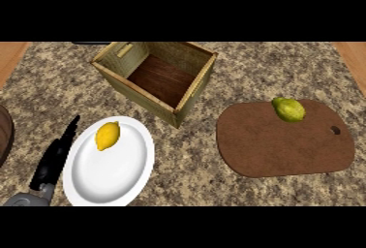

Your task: Pick the pear from the cutting board and place it in the basket

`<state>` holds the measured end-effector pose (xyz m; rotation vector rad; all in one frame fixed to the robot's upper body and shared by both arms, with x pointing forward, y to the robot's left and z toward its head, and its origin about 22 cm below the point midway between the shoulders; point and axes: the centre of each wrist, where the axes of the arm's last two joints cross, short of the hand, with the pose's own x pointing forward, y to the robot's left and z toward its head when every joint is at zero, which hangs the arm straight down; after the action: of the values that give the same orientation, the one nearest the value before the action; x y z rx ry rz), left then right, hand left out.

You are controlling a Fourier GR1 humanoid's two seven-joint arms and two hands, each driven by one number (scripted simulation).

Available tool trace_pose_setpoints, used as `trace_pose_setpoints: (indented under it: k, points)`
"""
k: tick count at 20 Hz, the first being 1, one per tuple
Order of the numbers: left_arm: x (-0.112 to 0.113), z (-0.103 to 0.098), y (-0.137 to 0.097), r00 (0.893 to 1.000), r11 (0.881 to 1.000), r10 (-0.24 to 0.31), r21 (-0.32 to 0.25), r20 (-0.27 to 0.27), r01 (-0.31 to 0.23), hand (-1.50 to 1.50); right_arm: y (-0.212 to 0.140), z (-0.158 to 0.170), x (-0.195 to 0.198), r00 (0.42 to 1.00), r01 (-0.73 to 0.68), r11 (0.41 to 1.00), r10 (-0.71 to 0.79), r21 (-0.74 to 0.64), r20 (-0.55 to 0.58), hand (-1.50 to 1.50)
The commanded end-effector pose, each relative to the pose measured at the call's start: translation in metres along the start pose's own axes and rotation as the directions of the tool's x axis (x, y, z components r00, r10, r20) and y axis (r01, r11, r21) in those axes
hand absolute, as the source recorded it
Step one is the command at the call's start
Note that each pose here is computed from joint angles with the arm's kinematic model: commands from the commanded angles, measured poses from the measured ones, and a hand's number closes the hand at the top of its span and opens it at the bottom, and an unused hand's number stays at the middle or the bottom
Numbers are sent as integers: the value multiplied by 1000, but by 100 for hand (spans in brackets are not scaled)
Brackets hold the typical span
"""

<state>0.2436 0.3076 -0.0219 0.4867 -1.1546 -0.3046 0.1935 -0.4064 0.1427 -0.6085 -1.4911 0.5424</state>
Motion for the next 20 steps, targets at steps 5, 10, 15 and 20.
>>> trace_pose_setpoints:
  k: [5,10,15,20]
  points:
    - [-4,7,-1,1000,1000,-8,-8,-8,8,0,37,-36,-20,1000,12,1000,-12,-23,12,-150]
    - [9,2,16,1000,1000,3,-2,-3,-3,0,39,-50,-13,1000,2,1000,-1,-29,15,-150]
    - [0,-11,15,1000,1000,-13,-19,-19,13,0,40,-43,-38,1000,10,999,-9,-38,20,-150]
    - [0,-4,-7,1000,1000,4,-10,9,-4,0,76,-82,-11,1000,-20,999,20,-32,18,-150]
